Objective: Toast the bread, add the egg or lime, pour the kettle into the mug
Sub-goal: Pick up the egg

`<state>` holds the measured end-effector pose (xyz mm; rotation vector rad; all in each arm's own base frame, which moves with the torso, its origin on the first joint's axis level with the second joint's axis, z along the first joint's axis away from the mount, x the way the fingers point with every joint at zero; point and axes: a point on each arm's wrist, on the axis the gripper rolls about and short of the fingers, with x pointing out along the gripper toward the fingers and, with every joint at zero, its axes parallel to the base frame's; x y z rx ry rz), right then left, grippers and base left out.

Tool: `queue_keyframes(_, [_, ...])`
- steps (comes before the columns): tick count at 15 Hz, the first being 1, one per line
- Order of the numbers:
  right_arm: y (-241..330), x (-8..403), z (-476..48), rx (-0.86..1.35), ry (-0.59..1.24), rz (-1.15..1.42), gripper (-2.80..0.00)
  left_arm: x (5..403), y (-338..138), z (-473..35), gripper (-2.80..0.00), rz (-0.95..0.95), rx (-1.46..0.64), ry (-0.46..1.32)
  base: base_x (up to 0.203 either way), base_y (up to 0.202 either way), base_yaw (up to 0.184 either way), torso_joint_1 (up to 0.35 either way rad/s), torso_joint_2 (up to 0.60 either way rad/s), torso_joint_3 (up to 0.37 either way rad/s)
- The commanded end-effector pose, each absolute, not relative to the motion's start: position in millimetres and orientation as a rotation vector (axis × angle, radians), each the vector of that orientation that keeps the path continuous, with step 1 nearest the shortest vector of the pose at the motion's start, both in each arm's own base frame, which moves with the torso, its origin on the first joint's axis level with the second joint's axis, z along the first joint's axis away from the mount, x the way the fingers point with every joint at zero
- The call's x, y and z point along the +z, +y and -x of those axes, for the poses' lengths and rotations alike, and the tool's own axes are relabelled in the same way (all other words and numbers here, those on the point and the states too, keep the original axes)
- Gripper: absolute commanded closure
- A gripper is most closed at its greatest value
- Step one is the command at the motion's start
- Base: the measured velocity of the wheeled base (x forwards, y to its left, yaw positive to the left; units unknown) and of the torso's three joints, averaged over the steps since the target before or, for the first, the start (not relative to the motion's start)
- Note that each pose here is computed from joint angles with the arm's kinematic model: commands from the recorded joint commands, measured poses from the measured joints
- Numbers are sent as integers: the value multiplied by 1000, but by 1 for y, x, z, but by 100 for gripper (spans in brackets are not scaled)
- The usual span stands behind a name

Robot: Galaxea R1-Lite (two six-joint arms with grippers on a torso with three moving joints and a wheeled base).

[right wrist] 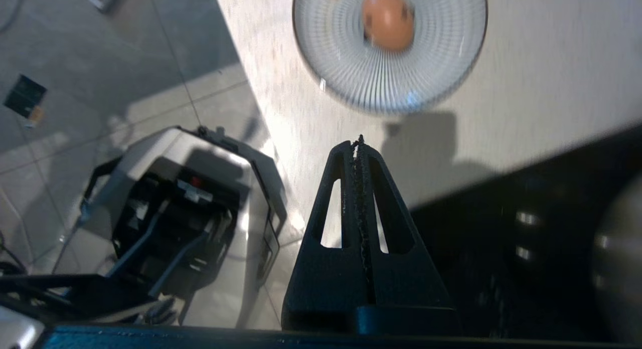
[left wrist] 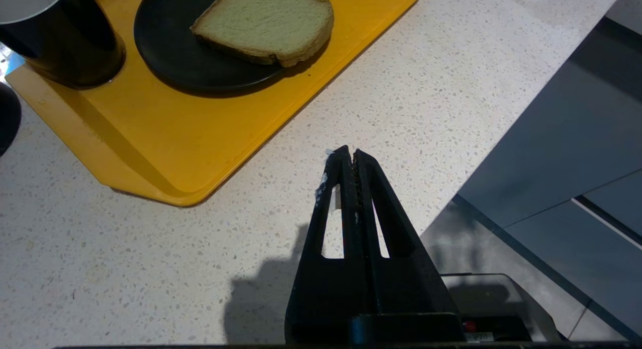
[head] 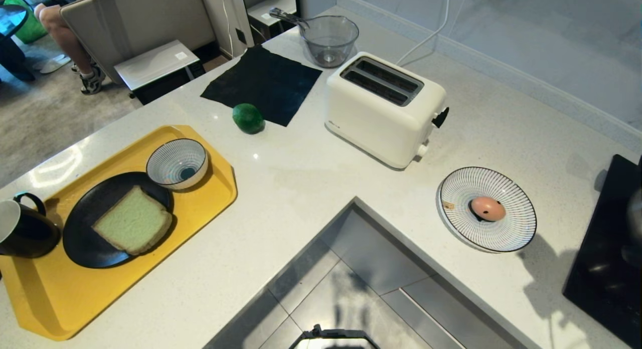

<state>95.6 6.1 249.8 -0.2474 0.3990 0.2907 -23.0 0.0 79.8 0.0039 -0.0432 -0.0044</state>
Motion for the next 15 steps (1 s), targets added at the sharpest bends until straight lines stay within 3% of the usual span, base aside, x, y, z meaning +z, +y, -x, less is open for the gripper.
queue_keyframes(1, [5,269,-182,393,487,222,0,75,0,22,0,-3,-5,-29,0,0,0,0,0,0])
queue_keyframes(4, [-10,266,-209,610,507,303,0,75,0,22,0,-3,-4,-29,0,0,0,0,0,0])
queue_keyframes(5, [-14,260,-211,629,520,336,-280,75,0,22,0,-3,-5,-29,0,0,0,0,0,0])
queue_keyframes(9, [-16,252,-213,725,450,596,-280,75,0,22,0,-3,-5,-29,0,0,0,0,0,0])
queue_keyframes(15, [-38,263,-221,665,412,672,-280,75,0,22,0,-3,-3,-29,0,0,0,0,0,0])
